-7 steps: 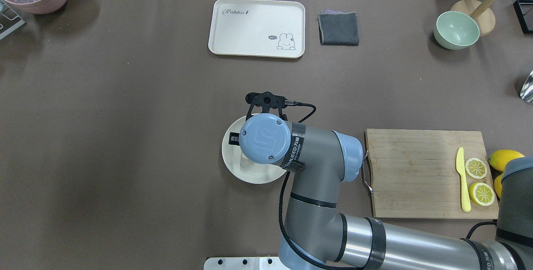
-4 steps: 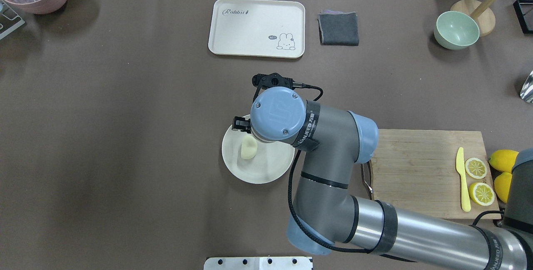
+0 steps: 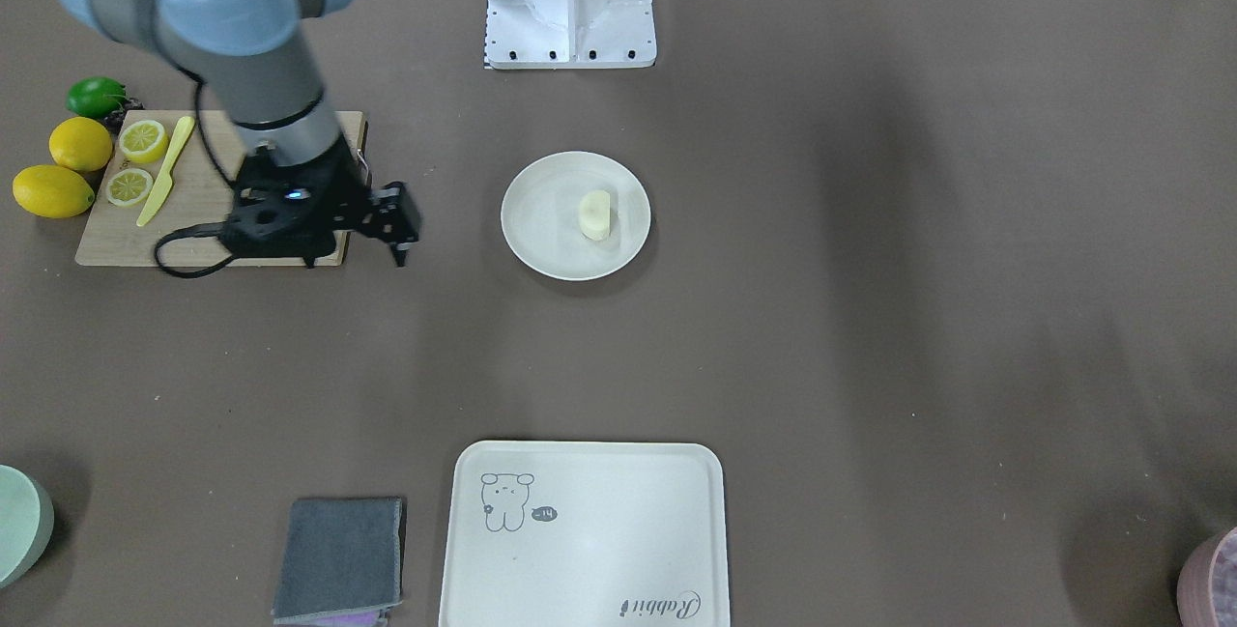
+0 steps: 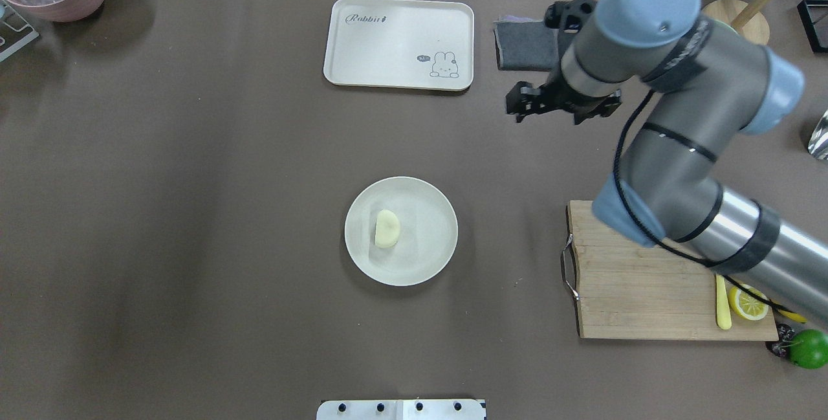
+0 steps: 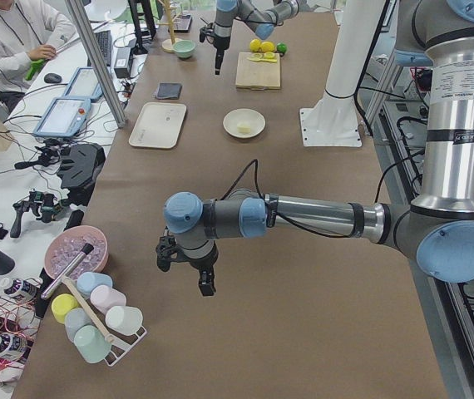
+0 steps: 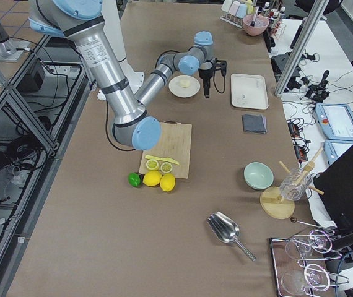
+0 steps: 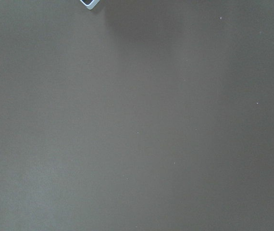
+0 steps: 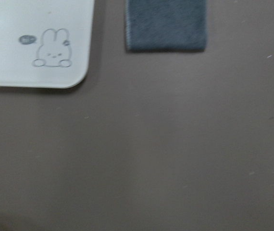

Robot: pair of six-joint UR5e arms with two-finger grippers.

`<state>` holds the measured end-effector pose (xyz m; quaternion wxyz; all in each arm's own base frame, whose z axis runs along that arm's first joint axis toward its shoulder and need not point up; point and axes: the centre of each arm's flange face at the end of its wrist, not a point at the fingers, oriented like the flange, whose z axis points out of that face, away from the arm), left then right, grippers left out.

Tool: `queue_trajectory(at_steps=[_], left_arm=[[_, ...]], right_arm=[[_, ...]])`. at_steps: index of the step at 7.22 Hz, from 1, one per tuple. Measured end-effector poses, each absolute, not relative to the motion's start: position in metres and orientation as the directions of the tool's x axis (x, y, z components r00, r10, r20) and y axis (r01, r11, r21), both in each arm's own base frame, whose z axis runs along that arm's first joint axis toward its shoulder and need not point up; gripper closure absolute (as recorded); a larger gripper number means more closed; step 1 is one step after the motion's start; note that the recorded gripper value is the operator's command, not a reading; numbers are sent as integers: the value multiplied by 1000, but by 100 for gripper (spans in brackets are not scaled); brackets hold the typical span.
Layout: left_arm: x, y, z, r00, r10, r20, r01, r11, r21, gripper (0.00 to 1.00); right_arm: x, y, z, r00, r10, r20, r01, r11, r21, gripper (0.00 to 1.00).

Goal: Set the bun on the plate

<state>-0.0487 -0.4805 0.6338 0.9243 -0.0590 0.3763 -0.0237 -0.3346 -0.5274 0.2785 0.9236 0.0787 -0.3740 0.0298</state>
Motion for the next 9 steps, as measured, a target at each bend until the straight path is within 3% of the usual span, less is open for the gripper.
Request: queue_trajectory(at_steps=[3,6,9], left_arm=[[-49,-480,632,713,-88,-695,1,992,-125,2],[-49,-481,631,713,-86,-696,1,993,-122,2],[-49,-481,631,713,-86,-696,1,993,-122,2]], right_arm=[[-130,-557,406,751,-128,648,44,989,145,0],[30,-465,568,742,-130,657,105,991,78,0],[83,-381,643,745,-18,667,55,998,-34,0]])
